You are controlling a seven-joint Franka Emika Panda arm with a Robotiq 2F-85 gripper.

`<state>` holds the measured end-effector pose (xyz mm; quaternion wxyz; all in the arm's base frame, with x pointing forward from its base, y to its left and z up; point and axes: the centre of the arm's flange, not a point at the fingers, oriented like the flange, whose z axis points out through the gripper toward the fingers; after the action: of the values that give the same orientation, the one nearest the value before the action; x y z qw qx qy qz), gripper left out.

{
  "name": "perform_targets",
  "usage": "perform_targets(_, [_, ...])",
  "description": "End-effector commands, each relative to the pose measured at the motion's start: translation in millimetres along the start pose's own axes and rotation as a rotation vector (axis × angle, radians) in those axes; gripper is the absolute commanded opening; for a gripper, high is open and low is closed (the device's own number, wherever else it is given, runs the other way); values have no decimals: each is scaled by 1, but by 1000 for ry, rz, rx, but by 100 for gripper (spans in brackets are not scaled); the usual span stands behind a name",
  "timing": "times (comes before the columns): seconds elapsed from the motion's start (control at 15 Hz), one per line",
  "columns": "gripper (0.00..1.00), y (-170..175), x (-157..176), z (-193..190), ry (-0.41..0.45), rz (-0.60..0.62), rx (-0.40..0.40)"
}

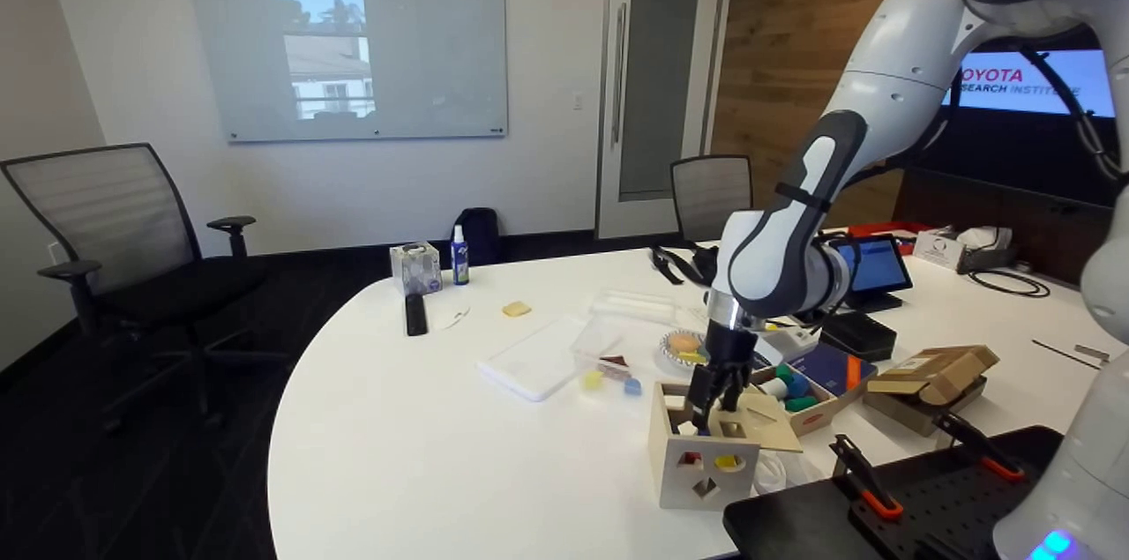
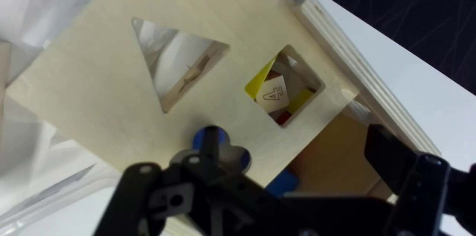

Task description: Slide the lid of the shape sorter to the right

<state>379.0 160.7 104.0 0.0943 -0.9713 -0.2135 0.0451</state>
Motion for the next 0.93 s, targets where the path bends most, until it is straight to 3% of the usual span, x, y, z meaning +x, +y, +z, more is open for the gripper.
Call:
perform_targets(0.0, [100,-10,-5,-18,8,11,3])
perform_targets(0.4, [100,-32,-9,-54,60,-34,-35])
perform_targets(0.87, [100,-58,-28,-101,158,-135,-139])
